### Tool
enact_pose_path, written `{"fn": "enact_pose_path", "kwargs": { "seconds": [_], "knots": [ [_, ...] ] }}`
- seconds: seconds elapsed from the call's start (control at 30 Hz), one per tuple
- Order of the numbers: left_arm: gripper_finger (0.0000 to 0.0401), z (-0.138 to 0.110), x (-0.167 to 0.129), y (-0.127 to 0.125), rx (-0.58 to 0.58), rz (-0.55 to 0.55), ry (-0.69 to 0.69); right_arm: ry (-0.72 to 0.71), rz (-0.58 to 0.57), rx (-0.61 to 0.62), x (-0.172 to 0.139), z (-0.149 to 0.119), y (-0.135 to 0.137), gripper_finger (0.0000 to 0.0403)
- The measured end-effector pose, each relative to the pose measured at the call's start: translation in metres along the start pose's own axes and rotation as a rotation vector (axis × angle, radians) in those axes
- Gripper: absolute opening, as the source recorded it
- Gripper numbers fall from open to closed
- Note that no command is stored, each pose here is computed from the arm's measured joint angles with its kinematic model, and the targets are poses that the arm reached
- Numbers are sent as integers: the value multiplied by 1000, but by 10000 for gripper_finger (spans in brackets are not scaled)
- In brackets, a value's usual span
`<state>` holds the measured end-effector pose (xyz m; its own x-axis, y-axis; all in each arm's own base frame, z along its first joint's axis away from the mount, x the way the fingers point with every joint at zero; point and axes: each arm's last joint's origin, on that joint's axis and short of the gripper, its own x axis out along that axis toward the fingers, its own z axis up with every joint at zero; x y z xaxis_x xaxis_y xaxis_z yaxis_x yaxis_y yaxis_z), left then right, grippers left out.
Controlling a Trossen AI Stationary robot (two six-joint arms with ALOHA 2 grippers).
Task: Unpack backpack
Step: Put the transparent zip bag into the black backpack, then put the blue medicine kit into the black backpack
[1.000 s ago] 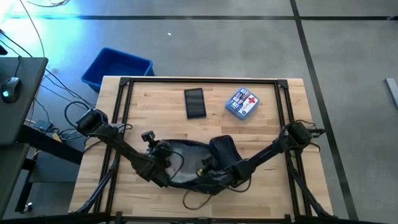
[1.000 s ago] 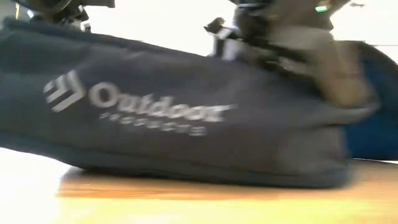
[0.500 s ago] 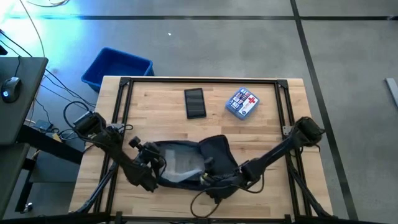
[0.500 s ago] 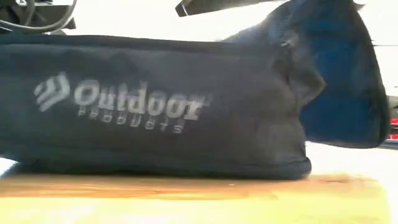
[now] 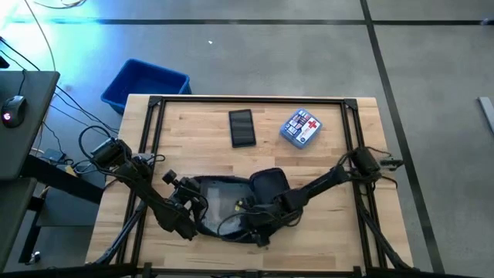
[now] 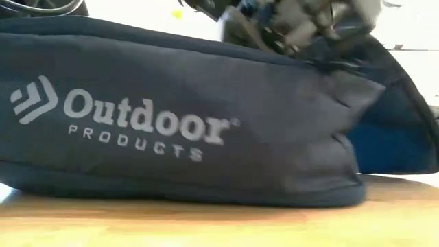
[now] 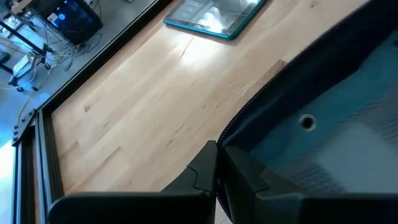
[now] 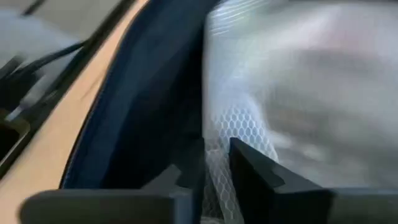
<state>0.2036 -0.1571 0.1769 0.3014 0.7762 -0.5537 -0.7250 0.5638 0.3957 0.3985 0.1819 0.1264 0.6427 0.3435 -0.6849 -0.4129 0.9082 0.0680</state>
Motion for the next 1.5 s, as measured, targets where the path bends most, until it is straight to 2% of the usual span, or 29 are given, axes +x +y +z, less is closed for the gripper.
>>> {"fn": "enact_pose_path", "kwargs": {
  "seconds": [0.17, 0.33, 0.47, 0.53, 0.63, 0.7, 0.87, 0.97, 1.07, 1.17, 1.33, 1.43, 1.5],
  "knots": [
    [0, 3, -1, 0, -1, 2, -2, 17, -60, -46, 0, -2, -2, 5],
    [0, 1, -3, 0, 7, -3, -5, -94, -72, -78, -39, 29, 7, 6],
    [0, 0, -4, 0, 5, -4, -1, -137, -213, 67, -67, 44, 7, 6],
    [0, 0, -4, 0, 4, -4, -1, -88, -288, 135, -69, 38, 1, 6],
    [0, 0, -4, 0, 3, -4, -1, 35, -329, 209, -55, 20, -10, 6],
    [0, 0, -3, 0, 2, -4, -1, 121, -288, 237, -40, 4, -14, 6],
    [0, 1, -4, 1, -18, 4, -2, 202, -32, 132, -14, -12, -8, 6],
    [0, 2, -4, 5, -28, 31, -9, 205, -9, 45, -11, -13, -7, 6],
    [0, 2, -5, 8, -29, 53, 5, 206, -126, -14, -13, -13, -9, 6],
    [0, 0, -14, 4, -33, 8, 69, 222, -264, -63, -16, -14, -19, 6],
    [0, -12, -34, -17, -115, -203, 169, 170, -441, -146, -18, -7, -57, 6],
    [0, -20, -47, -29, -196, -342, 183, 38, -555, -123, -22, 7, -80, 7],
    [2, -22, -54, -33, -234, -406, 169, -13, -579, -105, -31, 15, -91, 7]
  ]
}}
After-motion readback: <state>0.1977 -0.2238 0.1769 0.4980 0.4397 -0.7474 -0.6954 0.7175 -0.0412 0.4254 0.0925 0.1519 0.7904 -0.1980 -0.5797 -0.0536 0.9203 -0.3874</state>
